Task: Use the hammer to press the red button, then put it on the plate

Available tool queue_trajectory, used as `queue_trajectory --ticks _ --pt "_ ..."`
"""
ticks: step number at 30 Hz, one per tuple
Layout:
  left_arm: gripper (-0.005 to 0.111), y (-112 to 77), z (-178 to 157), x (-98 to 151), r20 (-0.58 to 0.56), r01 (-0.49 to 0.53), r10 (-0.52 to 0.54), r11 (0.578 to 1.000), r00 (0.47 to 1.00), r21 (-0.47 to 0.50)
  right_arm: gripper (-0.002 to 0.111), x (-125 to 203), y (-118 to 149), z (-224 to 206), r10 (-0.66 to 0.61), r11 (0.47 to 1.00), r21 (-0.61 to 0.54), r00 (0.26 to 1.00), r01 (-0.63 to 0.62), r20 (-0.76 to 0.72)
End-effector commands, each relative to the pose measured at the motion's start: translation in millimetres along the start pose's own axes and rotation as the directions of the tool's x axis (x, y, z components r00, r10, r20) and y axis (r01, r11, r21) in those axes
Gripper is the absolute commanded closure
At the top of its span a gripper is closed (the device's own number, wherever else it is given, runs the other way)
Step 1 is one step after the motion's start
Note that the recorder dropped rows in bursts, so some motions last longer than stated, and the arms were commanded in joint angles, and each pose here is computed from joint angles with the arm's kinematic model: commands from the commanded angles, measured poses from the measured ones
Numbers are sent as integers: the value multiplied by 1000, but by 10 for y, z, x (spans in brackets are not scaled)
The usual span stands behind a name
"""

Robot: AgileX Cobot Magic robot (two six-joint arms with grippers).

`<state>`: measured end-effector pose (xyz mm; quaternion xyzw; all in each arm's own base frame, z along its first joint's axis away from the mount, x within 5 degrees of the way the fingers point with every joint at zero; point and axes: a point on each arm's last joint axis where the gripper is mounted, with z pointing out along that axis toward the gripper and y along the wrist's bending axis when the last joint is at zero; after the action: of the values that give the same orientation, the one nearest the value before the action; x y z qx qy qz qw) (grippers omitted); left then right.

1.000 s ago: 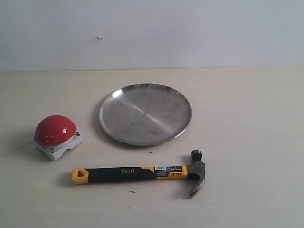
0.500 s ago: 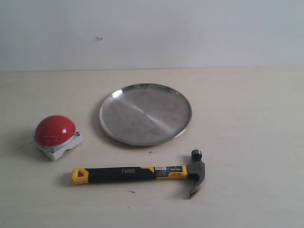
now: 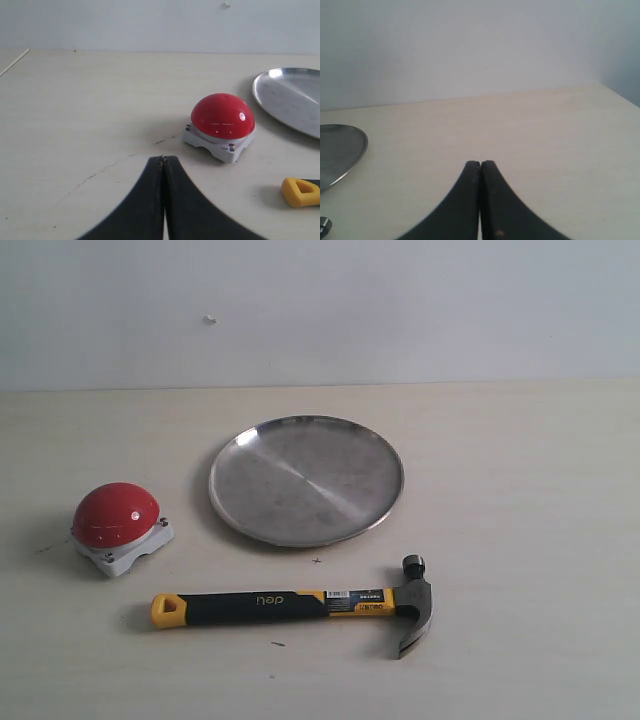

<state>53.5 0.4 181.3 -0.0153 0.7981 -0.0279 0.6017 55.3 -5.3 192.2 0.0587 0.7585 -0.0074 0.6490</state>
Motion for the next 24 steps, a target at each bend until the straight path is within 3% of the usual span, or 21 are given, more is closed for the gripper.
queue_trajectory --ticks 1,6,7,12,17,19,21,22,24 --pt "107 2 -1 5 7 -2 2 1000 1000 -2 108 4 -5 0 -10 1000 8 1000 10 10" --pt "107 2 -1 5 7 -2 2 1000 1000 -2 108 4 -5 0 -10 1000 8 1000 10 10" --pt "107 7 -1 -10 23 -39 40 999 999 -9 108 4 -5 0 -10 1000 8 1000 10 10" --pt "107 -60 -52 -284 328 -80 62 996 942 43 108 4 -5 0 -10 1000 8 1000 10 10" --pt "107 -68 -62 -310 356 -65 41 996 933 55 108 4 -5 0 -10 1000 8 1000 10 10" --pt "107 -98 -113 -415 473 -74 26 994 881 83 108 4 -5 0 -10 1000 8 1000 10 10" --pt "107 -142 -224 -569 614 34 -173 973 770 230 108 4 -5 0 -10 1000 8 1000 10 10" --pt "107 -156 -268 -614 623 112 -310 935 719 336 108 4 -5 0 -10 1000 8 1000 10 10" --pt "107 -172 -328 -667 630 154 -426 885 650 440 108 4 -5 0 -10 1000 8 1000 10 10"
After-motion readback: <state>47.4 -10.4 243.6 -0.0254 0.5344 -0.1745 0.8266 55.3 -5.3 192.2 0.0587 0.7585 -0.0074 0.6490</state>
